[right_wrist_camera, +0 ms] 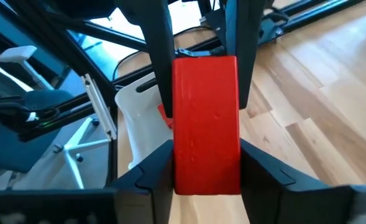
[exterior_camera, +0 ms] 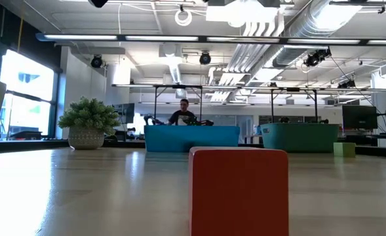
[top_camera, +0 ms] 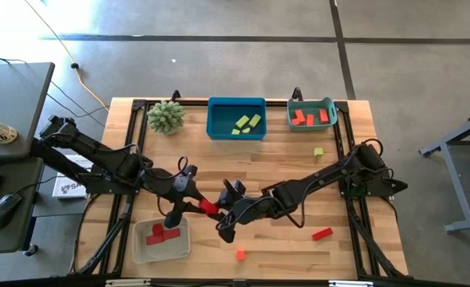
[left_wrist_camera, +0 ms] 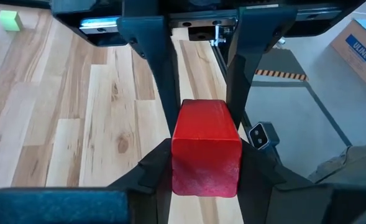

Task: Sort & place blocks by color
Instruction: Put the red block into the gray bin

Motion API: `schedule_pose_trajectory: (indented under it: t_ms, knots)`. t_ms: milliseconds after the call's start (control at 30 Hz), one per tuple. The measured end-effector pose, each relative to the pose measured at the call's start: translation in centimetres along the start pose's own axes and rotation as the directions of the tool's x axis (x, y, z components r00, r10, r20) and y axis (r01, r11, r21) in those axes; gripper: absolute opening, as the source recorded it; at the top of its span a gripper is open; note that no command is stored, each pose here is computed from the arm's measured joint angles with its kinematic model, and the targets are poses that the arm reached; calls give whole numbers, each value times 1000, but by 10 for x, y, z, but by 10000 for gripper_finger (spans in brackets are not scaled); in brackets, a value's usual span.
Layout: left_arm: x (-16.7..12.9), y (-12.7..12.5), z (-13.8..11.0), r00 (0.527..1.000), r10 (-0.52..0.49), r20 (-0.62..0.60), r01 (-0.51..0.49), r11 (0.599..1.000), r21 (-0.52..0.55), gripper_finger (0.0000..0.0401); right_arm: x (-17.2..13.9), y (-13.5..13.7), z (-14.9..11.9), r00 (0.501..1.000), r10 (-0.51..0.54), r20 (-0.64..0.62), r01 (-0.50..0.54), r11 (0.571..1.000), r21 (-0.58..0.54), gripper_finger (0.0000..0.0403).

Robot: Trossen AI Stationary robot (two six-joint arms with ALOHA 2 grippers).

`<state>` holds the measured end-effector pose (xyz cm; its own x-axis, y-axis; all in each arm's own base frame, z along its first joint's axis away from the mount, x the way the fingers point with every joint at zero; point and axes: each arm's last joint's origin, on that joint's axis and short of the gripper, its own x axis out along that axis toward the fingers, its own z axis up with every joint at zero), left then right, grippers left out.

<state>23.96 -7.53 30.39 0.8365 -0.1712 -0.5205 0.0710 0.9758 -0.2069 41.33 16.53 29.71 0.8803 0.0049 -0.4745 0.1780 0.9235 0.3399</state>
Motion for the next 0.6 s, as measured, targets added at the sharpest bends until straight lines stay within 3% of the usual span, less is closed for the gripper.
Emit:
schedule_pose_trajectory:
  t_ms: [233, 600]
  knots:
    - [0, -2, -1, 1000, -6, -9, 6, 1000, -2, 107, 0, 0, -1, 1000, 19, -16, -18, 1000, 20, 173]
    - [-2, -12, -10, 998, -15, -66, 15, 1000, 6, 107, 0, 1, -1, 1000, 22, -17, -21, 999, 38, 178]
